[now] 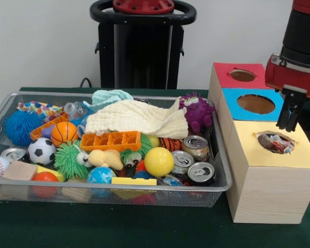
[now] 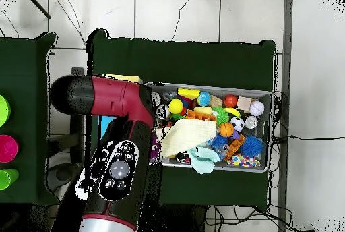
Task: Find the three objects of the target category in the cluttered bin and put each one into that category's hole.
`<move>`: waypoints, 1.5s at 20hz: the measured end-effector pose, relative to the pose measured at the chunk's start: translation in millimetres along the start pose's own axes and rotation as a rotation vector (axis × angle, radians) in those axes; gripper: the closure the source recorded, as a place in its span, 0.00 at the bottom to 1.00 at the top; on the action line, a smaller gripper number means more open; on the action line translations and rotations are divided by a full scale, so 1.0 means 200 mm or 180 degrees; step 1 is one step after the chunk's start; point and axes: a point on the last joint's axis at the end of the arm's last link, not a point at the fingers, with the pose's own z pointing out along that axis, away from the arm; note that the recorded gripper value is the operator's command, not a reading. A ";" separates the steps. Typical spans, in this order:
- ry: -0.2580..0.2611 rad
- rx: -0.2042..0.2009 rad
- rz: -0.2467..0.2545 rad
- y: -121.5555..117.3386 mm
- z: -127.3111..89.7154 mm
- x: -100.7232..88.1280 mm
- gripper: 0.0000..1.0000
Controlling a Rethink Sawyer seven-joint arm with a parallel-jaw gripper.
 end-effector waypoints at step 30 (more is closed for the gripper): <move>-0.0086 -0.0021 0.0085 -0.12 0.07 0.11 1.00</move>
